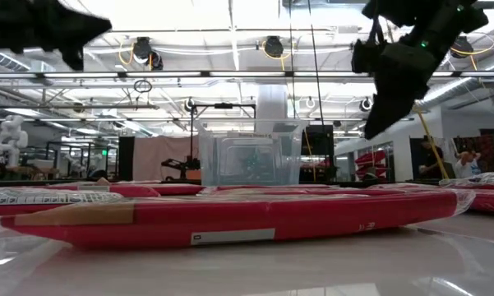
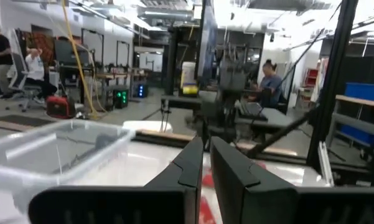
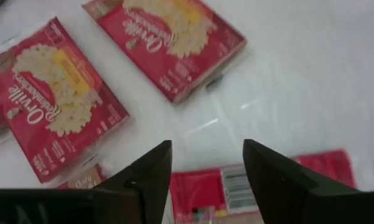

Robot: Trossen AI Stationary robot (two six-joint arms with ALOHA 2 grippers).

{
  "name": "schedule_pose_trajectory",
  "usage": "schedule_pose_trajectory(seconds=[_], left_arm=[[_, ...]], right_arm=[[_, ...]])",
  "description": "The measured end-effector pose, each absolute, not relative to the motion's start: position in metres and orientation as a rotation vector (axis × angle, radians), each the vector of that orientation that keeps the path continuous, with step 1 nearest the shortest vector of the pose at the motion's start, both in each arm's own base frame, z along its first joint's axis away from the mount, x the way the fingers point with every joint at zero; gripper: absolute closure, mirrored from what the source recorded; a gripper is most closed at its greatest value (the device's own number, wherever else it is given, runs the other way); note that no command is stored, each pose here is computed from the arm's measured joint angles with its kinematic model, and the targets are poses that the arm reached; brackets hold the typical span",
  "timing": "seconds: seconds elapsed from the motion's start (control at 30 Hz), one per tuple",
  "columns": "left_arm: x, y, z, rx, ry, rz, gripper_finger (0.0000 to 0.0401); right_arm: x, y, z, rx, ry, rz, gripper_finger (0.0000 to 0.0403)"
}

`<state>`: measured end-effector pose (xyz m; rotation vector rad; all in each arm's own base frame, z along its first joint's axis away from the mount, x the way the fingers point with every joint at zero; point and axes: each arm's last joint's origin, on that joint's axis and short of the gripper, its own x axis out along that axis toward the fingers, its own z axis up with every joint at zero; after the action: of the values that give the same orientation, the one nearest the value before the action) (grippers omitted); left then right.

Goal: Sort popcorn bags into baskets
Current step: Put the popcorn bag into the transparent bin

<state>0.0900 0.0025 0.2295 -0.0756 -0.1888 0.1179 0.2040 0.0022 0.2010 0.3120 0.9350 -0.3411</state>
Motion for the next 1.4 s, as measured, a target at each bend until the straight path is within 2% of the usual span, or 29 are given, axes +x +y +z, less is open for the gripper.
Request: schedule_pose_trajectory(seconds=[0.2, 0.33, 0.47, 0.6, 0.87, 1.13, 1.4], left_arm=[[0.081, 0.003, 0.288, -0.067, -0.149, 0.12, 0.0364], [0.081, 0.003, 0.318, -0.052, -0.004, 0.125, 0.0364], [0.089, 0.003, 0.332, -0.052, 0.156, 0.129, 0.0364], [0.106, 0.002, 0.322, -0.064, 0.293, 0.135, 0.0364], [0.142, 0.001, 0.279, -0.094, 0.517, 0.142, 0.0364], [0.175, -0.01, 0.247, -0.077, 0.459, 0.084, 0.0364], [0.199, -0.028, 0.225, -0.019, 0.382, 0.003, 0.0364]], right_arm=[[0.196, 0.005, 0.184, 0.352, 0.986, -0.35, 0.0202], [0.194, 0.012, 0.181, 0.36, 0.999, -0.337, 0.0202], [0.192, 0.019, 0.18, 0.349, 1.011, -0.312, 0.0202], [0.187, 0.027, 0.178, 0.376, 1.064, -0.293, 0.0202], [0.182, 0.035, 0.176, 0.369, 1.103, -0.292, 0.0202], [0.187, 0.033, 0.179, 0.272, 1.026, -0.328, 0.0197], [0.197, 0.03, 0.184, 0.311, 0.921, -0.313, 0.0142]])
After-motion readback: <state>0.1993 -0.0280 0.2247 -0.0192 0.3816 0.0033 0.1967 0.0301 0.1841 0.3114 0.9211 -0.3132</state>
